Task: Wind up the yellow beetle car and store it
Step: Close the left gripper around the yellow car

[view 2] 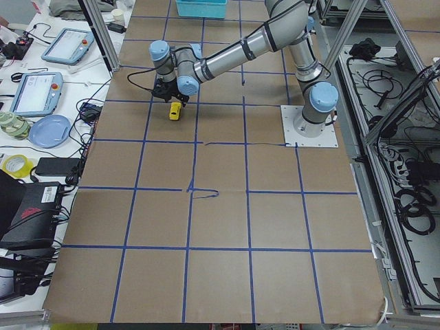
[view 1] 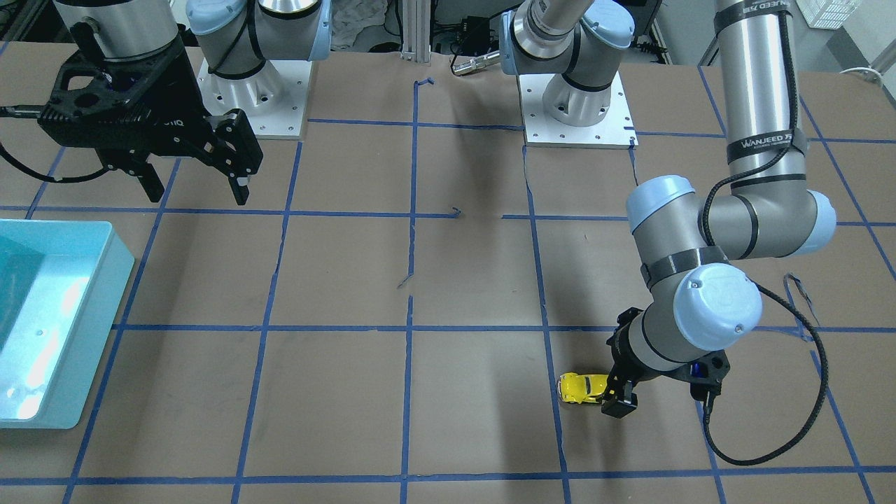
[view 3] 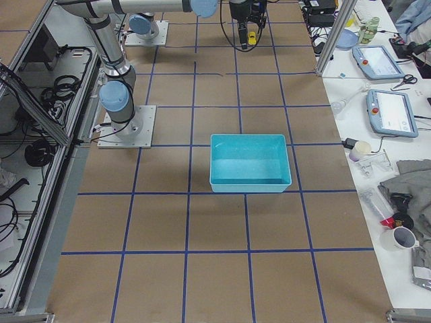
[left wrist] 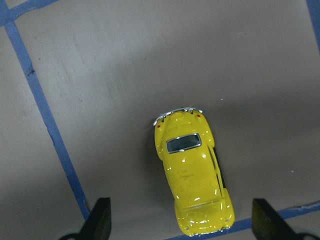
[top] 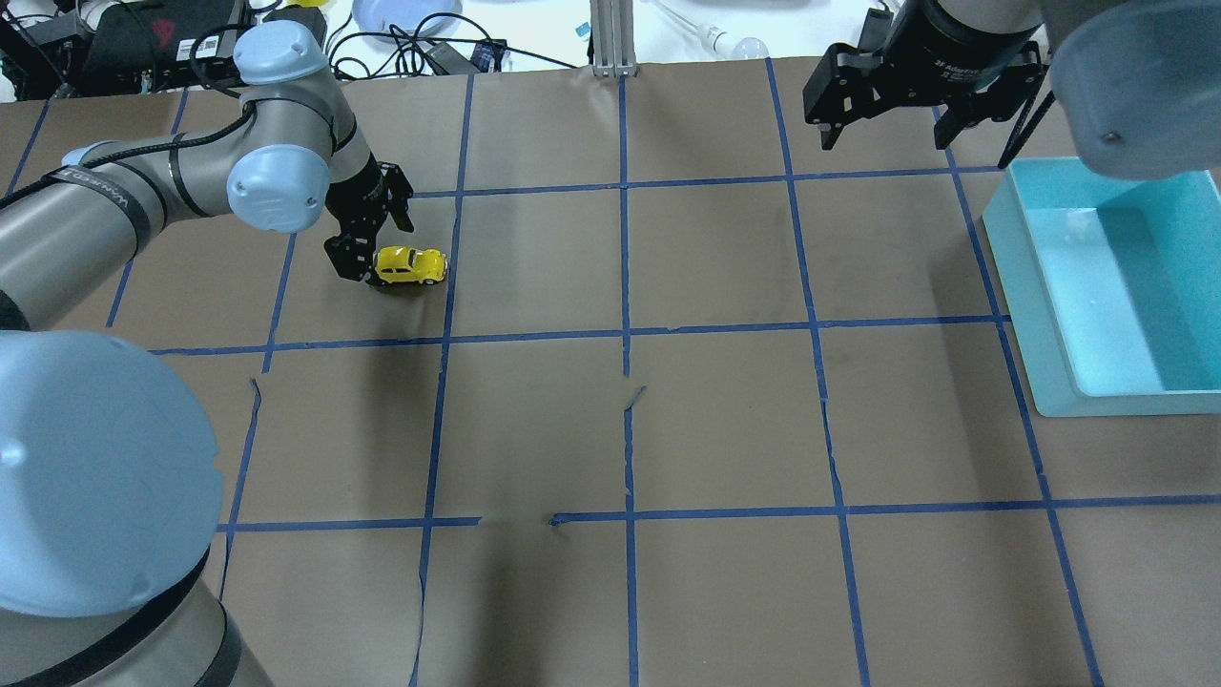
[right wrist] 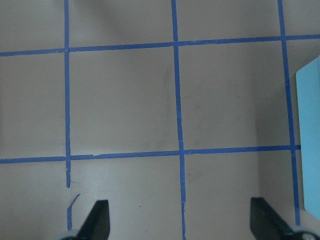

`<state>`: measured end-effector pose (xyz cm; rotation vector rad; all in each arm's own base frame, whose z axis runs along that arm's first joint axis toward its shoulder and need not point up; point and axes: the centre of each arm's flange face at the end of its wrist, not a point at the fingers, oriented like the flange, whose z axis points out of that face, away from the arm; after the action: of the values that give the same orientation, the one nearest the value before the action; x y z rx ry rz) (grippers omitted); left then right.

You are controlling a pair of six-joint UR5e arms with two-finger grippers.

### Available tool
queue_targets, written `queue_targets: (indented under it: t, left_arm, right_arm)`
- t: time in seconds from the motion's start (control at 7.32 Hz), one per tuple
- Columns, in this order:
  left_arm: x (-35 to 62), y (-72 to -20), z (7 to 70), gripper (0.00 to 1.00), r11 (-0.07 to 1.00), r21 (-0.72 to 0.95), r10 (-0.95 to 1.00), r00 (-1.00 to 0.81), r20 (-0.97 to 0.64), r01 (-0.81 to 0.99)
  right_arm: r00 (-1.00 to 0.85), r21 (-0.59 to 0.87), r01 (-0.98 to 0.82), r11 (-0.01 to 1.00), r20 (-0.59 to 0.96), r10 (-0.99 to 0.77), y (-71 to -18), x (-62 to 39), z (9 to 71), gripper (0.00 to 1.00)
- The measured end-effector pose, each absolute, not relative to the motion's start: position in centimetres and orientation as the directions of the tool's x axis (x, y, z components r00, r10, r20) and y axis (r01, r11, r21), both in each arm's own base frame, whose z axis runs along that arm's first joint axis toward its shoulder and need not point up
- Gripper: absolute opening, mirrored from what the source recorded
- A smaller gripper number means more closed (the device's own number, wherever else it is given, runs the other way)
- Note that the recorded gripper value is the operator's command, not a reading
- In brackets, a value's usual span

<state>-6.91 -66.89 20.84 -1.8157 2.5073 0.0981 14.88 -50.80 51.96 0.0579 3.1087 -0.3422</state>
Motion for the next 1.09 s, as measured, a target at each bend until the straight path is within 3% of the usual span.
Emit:
queue_targets:
  t: [0.27,0.55,0.68,0.82,1.09]
  left_arm:
    - [-6.8,-67.5,19.2,1.00,0.302,0.018,-0.951,-0.302,-0.058,-0.953]
    - [-6.7,-67.7,18.3,0.72,0.300,0.018,-0.952,-0.301,-0.059,-0.954]
    - [-6.5,-67.7,18.3,0.54,0.301,0.018,-0.952,-0.301,-0.059,-0.954]
    - [-6.4,-67.7,18.2,0.01,0.298,0.017,-0.953,-0.298,-0.059,-0.955]
    - [-6.3,-68.0,18.5,0.00,0.297,0.017,-0.953,-0.298,-0.052,-0.955]
  right_arm:
    - [-0.999,-0.217,0.038,0.975,-0.017,0.035,-50.8,14.9,52.0,1.00]
    - [-0.999,-0.217,0.038,0.975,-0.017,0.035,-50.8,14.9,52.0,1.00]
    - [-0.999,-0.217,0.038,0.975,-0.017,0.035,-50.8,14.9,52.0,1.00]
    - [-0.999,-0.218,0.038,0.975,-0.017,0.035,-50.8,14.9,52.0,1.00]
    - [-0.999,-0.217,0.038,0.975,-0.017,0.035,-50.8,14.9,52.0,1.00]
